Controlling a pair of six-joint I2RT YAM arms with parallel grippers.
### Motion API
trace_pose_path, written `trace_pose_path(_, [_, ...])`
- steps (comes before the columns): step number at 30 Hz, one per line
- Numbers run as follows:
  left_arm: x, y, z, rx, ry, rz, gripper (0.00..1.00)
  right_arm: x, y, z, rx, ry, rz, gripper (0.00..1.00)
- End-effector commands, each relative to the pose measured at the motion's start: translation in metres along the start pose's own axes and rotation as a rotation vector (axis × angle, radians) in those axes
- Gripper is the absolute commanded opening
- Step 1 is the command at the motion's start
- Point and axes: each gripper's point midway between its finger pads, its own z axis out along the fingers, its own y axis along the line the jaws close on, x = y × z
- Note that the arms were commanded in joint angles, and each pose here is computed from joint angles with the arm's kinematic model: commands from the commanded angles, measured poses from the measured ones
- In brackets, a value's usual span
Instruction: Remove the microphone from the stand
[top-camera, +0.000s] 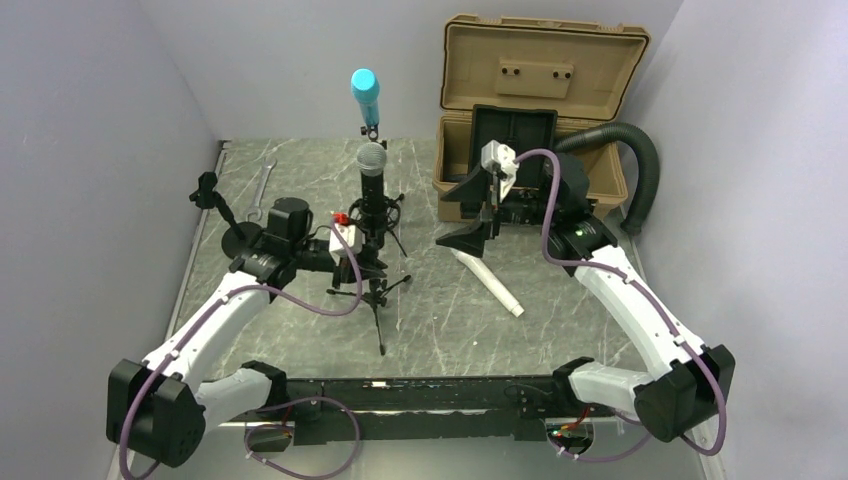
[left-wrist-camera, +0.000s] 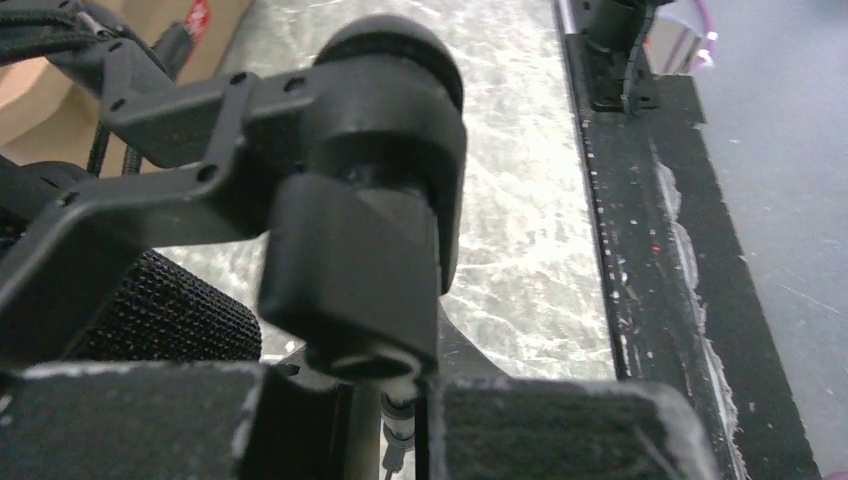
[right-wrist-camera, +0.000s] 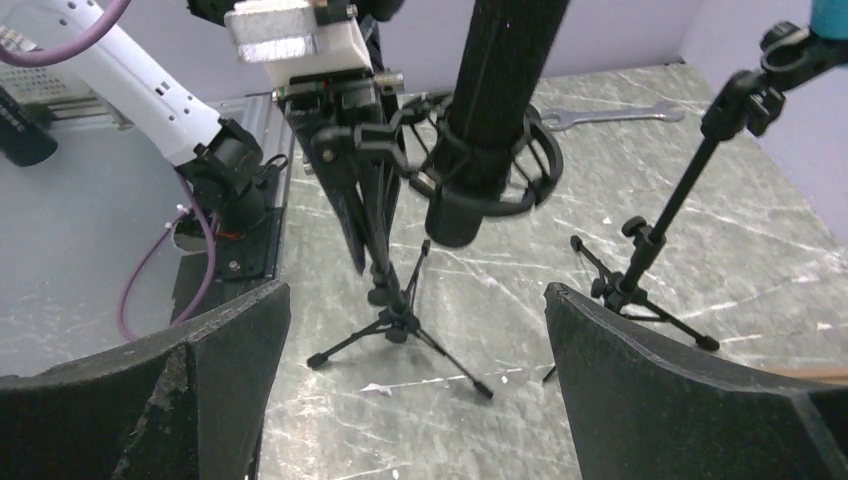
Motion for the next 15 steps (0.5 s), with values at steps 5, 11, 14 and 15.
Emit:
trace_pose_path(5, [-0.041,-0.035,0.029,0.236,-0.074,0.17,0.0,-0.02,-0.001,0.02,-0.063,0.006,-0.075,1.0])
trace_pose_path(11, [-0.04,-0.042,0.039,0.285,-0.084,0.174,0.0,-0.032,-0.003,0.034,-0.132,-0.046,0.007,1.0])
trace_pose_path(14, [-0.038,-0.041,0.042,0.292,-0.081,0.166,0.0,-0.036,-0.001,0.04,-0.179,-0.068,0.05,1.0])
trace_pose_path(15, [-0.037,-0.041,0.043,0.294,-0.079,0.163,0.0,-0.037,0.0,0.042,-0.193,-0.074,0.06,1.0])
